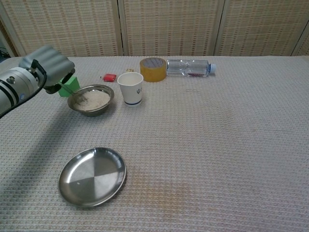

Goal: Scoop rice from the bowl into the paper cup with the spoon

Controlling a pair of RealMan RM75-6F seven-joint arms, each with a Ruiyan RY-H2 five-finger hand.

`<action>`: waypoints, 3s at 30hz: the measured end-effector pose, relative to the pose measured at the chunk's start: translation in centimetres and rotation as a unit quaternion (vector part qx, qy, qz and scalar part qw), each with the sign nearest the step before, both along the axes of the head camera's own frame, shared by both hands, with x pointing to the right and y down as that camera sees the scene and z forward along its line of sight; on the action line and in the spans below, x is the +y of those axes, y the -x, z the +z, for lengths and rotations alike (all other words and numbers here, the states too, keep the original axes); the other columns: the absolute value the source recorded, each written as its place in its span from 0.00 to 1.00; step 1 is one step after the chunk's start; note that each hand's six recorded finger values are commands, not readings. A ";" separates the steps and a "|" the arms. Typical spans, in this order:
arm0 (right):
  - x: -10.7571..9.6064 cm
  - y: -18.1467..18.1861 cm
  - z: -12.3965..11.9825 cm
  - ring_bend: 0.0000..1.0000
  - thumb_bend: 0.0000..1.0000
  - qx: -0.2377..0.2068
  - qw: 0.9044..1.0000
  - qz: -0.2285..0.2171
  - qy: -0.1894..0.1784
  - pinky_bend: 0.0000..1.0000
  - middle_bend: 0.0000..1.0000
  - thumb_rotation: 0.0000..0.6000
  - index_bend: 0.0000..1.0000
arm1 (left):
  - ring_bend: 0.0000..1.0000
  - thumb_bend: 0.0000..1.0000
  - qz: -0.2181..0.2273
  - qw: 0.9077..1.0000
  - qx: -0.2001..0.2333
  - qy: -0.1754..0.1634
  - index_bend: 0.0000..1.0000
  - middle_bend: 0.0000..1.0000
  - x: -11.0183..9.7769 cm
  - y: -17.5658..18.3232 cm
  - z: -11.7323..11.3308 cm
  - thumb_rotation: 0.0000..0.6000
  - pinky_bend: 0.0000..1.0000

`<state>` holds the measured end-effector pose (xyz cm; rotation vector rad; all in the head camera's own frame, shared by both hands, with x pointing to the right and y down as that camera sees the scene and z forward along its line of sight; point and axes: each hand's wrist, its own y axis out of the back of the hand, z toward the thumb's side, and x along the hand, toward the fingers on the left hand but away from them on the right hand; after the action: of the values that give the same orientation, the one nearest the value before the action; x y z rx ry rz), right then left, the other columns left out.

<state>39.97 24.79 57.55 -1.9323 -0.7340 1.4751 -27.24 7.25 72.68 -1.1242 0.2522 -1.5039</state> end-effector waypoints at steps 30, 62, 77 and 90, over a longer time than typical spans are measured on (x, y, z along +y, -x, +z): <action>-0.1 -0.2 0.7 0.00 0.17 0.005 1.000 0.004 0.014 0.00 0.00 1.00 0.00 | 1.00 0.41 -0.192 0.962 0.158 0.117 0.94 1.00 -3.6 2.9 -2.0 1.00 1.00; -0.3 -0.6 1.4 0.00 0.17 0.011 1.000 0.008 0.026 0.00 0.00 1.00 0.00 | 1.00 0.41 -0.216 0.921 0.277 0.167 0.95 1.00 -6.9 -4.9 -4.5 1.00 1.00; -0.4 -1.1 1.6 0.00 0.17 0.022 0.999 0.017 0.032 0.00 0.00 1.00 0.00 | 1.00 0.41 -0.186 0.941 0.244 0.141 0.95 1.00 -7.9 -7.2 -3.0 1.00 1.00; -0.8 -1.8 1.0 0.00 0.17 0.037 0.998 0.034 0.026 0.00 0.00 1.00 0.00 | 1.00 0.41 -0.016 0.988 0.153 0.021 0.95 1.00 -6.4 -9.7 -2.1 1.00 1.00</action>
<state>41.82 24.02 58.57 -1.8973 -0.7420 1.6117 -17.59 0.90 70.60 -1.3916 0.4516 -1.3653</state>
